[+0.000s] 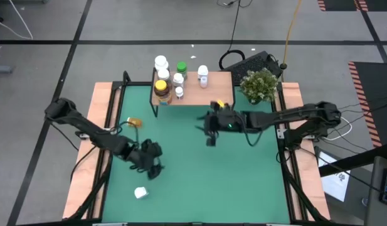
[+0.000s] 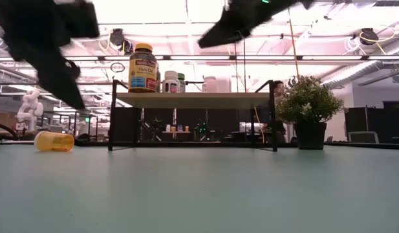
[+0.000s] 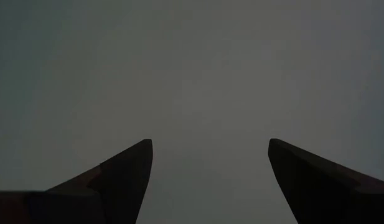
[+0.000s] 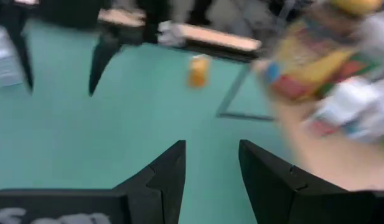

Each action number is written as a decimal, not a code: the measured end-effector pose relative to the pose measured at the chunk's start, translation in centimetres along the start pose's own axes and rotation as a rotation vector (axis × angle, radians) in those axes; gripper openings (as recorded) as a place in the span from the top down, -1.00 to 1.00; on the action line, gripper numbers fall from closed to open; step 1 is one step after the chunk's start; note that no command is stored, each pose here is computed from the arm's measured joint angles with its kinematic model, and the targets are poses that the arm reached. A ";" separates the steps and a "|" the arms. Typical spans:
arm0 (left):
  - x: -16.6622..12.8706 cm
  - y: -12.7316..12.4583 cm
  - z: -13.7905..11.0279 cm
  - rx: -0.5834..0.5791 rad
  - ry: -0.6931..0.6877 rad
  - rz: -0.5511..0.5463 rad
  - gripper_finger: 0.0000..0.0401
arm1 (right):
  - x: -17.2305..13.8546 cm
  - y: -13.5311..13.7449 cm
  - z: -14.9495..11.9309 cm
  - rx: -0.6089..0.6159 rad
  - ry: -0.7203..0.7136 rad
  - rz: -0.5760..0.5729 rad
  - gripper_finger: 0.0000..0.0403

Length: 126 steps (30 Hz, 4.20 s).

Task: Pick and place medicine bottles onto shelf by color
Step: Put the white and blue pill bottle on the shelf

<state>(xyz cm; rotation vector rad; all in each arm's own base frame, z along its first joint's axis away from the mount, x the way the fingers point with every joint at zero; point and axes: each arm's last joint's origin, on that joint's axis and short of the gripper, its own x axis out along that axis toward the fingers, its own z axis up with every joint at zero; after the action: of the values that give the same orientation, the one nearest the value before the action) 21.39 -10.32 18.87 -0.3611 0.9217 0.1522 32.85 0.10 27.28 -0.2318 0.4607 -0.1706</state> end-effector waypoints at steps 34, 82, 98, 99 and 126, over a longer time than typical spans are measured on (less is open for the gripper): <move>-4.6 -15.6 -6.9 -0.167 0.344 0.178 -0.60 | -3.7 5.3 -9.0 -0.209 -0.638 0.115 0.30; 0.1 -9.7 -4.7 -0.968 0.433 0.566 -0.61 | -2.9 3.4 -8.2 -0.057 -0.627 0.079 0.30; 1.6 -8.4 -7.4 -1.085 0.322 0.574 -0.60 | -2.3 1.8 -7.2 -0.092 -0.658 0.053 0.30; 1.8 -8.2 -7.7 -1.083 0.324 0.569 -0.60 | -2.3 1.8 -7.2 -0.088 -0.659 0.058 0.30; 2.8 -7.9 -0.8 -0.135 -0.240 0.473 -0.15 | -1.4 4.1 -9.1 0.399 -0.386 0.405 -0.26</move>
<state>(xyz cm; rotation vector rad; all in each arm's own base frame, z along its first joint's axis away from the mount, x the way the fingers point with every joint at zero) 24.72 -18.03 18.11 -0.2374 0.7470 0.6801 27.93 2.63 18.87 0.2206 0.0769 0.1786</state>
